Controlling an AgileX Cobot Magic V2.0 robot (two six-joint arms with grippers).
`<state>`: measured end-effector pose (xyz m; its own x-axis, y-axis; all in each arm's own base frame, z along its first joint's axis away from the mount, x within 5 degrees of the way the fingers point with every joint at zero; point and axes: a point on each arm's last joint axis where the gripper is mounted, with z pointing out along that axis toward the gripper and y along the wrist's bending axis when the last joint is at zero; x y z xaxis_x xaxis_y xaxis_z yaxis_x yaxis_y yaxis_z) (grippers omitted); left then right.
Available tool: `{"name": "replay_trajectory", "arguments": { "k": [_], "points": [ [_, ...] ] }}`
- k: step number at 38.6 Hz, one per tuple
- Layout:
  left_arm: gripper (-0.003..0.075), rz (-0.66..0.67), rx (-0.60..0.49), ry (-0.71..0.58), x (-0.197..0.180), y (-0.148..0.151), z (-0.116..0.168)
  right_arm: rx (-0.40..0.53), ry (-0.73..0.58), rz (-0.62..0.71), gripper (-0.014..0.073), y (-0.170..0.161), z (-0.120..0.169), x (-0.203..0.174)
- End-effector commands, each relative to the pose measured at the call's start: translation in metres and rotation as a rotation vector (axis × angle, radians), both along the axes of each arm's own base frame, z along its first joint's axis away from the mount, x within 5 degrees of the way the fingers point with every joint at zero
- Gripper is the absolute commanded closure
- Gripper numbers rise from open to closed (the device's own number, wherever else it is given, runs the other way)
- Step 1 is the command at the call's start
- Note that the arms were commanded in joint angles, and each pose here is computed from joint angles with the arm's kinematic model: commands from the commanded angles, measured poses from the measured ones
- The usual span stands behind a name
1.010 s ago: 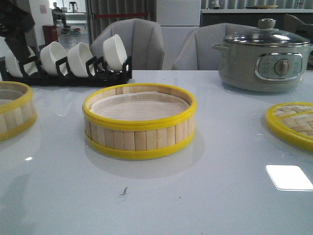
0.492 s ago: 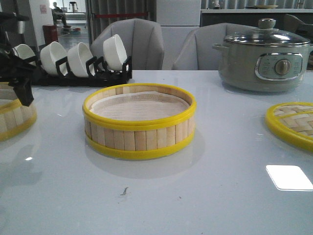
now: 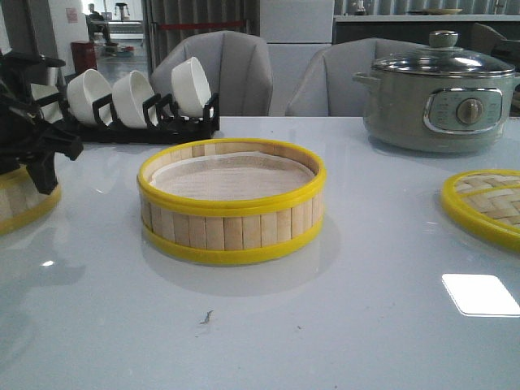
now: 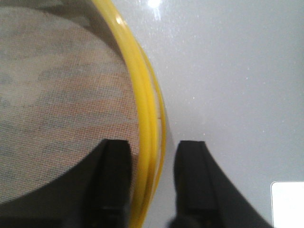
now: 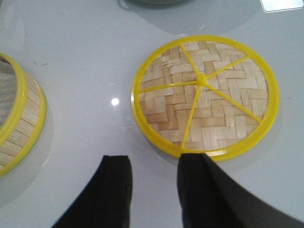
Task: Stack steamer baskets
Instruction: 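Lower the left gripper to the rim of the steamer basket nearest it and grasp, then lift the basket with the left gripper and lower it onto the middle basket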
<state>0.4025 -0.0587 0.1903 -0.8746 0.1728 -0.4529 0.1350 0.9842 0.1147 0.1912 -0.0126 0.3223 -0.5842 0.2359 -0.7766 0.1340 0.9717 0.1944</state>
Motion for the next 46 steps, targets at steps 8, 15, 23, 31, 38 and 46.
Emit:
{"name": "replay_trajectory", "arguments": {
  "k": [8, 15, 23, 31, 38, 46],
  "points": [
    [0.0632, 0.015, -0.020, -0.104, 0.007, -0.001, 0.046, -0.014, -0.107, -0.010, 0.0235, -0.002, 0.018, 0.003],
    [0.0632, 0.022, -0.018, -0.096, 0.007, -0.002, 0.057, -0.014, -0.102, -0.011, 0.0235, -0.002, 0.016, 0.004],
    [0.0632, -0.034, -0.037, -0.174, 0.005, -0.027, 0.091, -0.011, -0.093, -0.011, 0.0235, -0.002, 0.014, 0.006],
    [0.0632, -0.172, -0.065, -0.257, -0.007, -0.086, 0.137, -0.011, -0.094, -0.011, 0.0235, -0.002, 0.014, 0.006],
    [0.0632, -0.332, -0.112, -0.326, -0.033, -0.150, 0.167, -0.011, -0.093, -0.011, 0.0235, -0.002, 0.014, 0.006],
    [0.0633, -0.490, -0.156, -0.353, -0.069, -0.206, 0.174, -0.011, -0.093, -0.011, 0.0235, -0.002, 0.014, 0.006]
  ]
}}
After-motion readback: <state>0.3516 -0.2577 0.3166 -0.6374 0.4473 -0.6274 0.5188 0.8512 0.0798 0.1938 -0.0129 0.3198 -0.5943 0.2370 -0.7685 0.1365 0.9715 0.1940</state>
